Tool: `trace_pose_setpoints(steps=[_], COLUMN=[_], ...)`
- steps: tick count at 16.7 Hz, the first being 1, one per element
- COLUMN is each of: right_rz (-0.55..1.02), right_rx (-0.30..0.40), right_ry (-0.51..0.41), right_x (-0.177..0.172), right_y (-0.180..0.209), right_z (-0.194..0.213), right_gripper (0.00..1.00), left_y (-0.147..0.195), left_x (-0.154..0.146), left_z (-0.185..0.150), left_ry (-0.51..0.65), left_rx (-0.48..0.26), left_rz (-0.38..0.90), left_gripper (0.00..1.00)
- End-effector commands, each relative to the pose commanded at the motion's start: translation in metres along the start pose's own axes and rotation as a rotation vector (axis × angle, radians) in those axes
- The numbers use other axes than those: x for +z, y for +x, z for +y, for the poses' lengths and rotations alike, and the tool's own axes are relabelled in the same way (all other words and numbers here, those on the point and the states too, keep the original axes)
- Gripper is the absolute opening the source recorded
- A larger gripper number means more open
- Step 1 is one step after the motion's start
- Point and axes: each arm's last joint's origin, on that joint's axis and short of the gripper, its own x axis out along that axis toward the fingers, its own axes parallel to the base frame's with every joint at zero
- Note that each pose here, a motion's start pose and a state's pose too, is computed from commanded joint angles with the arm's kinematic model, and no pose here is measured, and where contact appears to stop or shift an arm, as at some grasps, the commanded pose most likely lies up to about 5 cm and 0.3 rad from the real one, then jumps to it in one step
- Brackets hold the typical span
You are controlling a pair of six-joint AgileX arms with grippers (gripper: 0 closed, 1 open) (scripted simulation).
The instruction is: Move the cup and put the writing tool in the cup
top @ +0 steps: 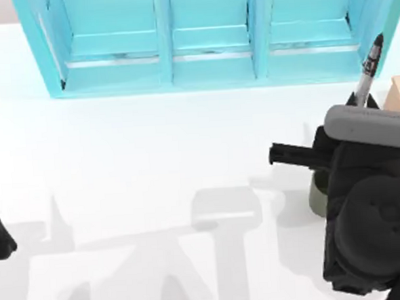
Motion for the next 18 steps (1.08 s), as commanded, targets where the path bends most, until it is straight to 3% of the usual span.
trace_pose_setpoints(steps=[12, 18], right_rz=[0.000, 0.000], right_rx=[0.000, 0.000], right_ry=[0.000, 0.000], right_x=[0.0000, 0.0000], right_y=[0.0000, 0.0000], right_z=[0.0000, 0.0000], right_gripper=[0.98, 1.00], left_y=[0.0000, 0.0000], left_x=[0.0000, 0.0000], left_z=[0.0000, 0.0000], left_ry=[0.000, 0.000], left_rx=[0.000, 0.000], left_rz=[0.000, 0.000], left_gripper=[1.00, 1.00])
